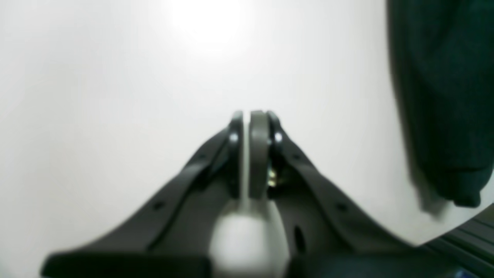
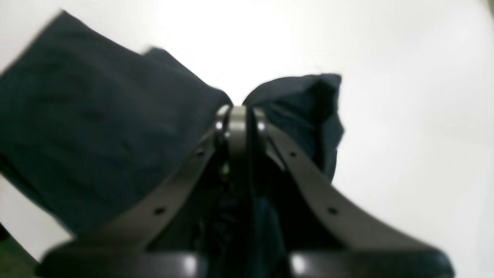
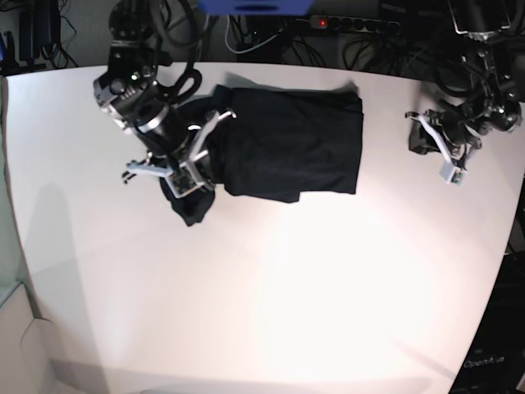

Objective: Fold the T-shirt properly

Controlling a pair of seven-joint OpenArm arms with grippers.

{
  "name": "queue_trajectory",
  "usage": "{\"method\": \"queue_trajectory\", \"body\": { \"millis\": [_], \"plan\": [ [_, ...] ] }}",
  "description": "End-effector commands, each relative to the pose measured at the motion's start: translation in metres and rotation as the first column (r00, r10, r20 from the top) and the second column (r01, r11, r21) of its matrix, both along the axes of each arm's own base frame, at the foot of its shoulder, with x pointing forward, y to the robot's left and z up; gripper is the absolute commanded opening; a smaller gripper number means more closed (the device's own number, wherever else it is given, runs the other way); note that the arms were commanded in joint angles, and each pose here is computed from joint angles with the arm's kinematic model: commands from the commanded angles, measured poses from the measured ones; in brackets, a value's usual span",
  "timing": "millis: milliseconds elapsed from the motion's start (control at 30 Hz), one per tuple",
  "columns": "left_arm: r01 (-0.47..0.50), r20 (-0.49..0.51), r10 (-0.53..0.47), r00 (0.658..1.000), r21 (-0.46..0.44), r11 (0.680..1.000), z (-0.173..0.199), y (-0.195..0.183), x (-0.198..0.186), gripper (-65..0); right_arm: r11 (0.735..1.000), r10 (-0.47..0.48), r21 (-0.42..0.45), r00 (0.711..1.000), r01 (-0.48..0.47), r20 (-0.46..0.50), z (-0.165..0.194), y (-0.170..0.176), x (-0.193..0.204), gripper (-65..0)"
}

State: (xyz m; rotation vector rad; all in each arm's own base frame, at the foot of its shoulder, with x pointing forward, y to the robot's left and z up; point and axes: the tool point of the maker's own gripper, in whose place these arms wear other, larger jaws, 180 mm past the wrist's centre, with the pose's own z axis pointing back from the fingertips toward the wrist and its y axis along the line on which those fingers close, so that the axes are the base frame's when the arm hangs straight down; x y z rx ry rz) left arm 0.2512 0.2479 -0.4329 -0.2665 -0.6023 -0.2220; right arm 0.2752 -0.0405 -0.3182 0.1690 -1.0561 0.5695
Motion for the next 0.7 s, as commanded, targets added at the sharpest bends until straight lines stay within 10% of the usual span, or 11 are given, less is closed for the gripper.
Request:
{"method": "queue_trajectory", "body": {
  "millis": [0,233,467,667],
  "plan": [
    [0.011,-0.04,-0.009,0.999,0.051,0.999,-0.004,0.01,-0.005,-61.4,0.998,0.034,0.049,0.998,-0.037,0.061,0.019,0.017,0.004,-65.0],
    [0.023,-0.073,-0.017,0.997,0.076,0.997,-0.004,0.014,-0.005,-61.4,0.967,0.222,0.101,0.969,-0.232,0.105,0.037,0.087,-0.014,-65.0],
    [0.025,-0.079,-0.018,0.997,0.081,0.996,-0.004,0.015,-0.006,-61.4,0.88,0.429,0.152,0.891,-0.45,0.151,0.057,0.161,-0.052,-65.0],
    [0.024,-0.086,-0.017,0.996,0.077,0.997,-0.006,0.014,-0.009,-61.4,0.855,0.461,0.178,0.871,-0.488,0.171,0.065,0.189,-0.058,-65.0]
  ]
}}
